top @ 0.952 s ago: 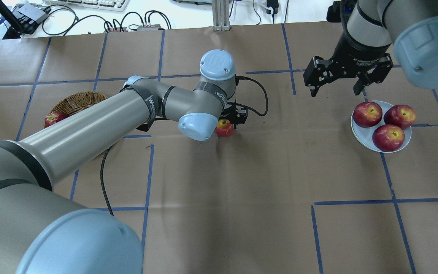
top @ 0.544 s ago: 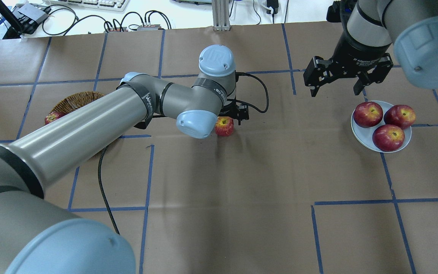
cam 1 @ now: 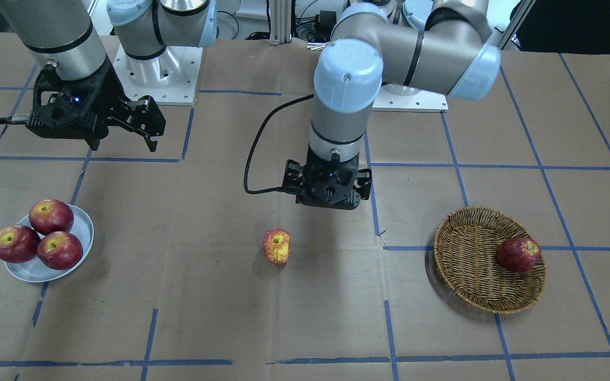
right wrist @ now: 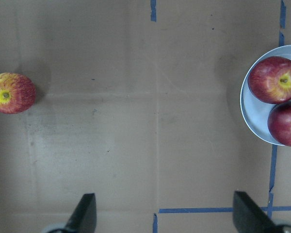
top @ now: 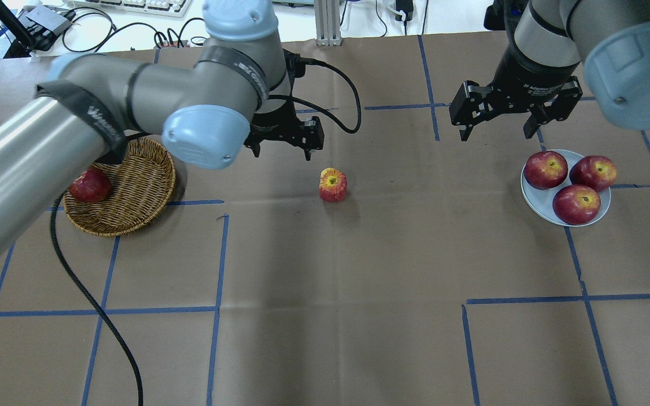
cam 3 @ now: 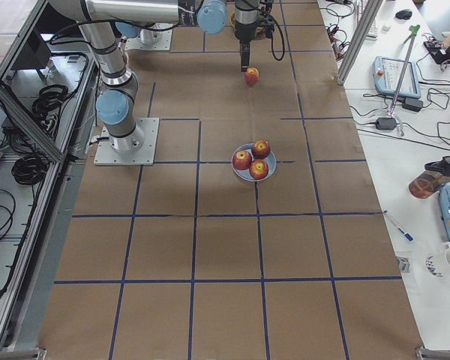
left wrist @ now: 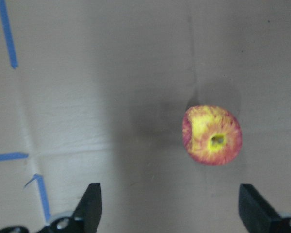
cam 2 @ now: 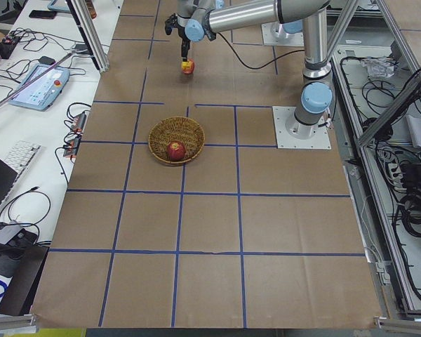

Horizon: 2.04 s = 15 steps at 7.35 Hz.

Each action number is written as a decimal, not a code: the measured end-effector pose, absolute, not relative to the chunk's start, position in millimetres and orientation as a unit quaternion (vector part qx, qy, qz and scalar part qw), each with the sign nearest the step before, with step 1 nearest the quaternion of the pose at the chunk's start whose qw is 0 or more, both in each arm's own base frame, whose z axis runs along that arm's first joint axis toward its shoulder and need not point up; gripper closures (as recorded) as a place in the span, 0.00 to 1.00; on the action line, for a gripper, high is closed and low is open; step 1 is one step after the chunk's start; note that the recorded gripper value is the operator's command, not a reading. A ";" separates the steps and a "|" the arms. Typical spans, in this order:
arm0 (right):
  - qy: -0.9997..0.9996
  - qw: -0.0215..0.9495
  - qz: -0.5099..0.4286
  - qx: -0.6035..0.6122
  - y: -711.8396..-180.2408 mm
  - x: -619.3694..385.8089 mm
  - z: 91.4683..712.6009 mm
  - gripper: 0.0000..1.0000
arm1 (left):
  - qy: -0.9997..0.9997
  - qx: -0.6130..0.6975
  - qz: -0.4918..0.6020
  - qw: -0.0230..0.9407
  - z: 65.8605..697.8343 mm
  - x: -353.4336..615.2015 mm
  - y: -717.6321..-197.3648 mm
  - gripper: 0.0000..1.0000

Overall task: Transfer apple from basket to plate
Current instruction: 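Open the left gripper to set the apple down and withdraw, then move the right gripper over the apple at the table center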

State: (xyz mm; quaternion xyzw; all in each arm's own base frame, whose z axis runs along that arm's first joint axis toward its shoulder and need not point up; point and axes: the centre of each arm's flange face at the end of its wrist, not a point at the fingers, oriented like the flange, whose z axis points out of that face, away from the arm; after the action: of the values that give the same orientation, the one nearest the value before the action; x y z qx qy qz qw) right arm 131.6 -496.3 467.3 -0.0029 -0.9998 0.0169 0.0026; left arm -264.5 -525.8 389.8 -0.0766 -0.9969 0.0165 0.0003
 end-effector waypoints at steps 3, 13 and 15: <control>-0.999 0.000 0.036 -0.011 -510.4 141.4 464.4 0.00 | -0.992 -0.126 0.022 -0.006 468.8 -164.2 -489.3 0.01; -0.998 -0.011 0.041 -0.037 -567.5 356.7 310.4 0.00 | -0.993 -0.119 0.016 -0.007 475.9 -133.7 -477.6 0.01; -0.998 -0.016 0.050 -0.033 -564.7 370.4 264.8 0.00 | -0.993 -0.119 0.015 -0.007 474.7 -133.7 -477.5 0.01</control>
State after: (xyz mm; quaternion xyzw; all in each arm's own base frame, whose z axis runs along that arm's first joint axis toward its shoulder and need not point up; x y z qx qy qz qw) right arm 370.4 -564.7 264.8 -0.0329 -0.9981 0.0504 -0.0159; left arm -133.7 -477.5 474.7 -0.1187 -0.9928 0.0151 -0.0066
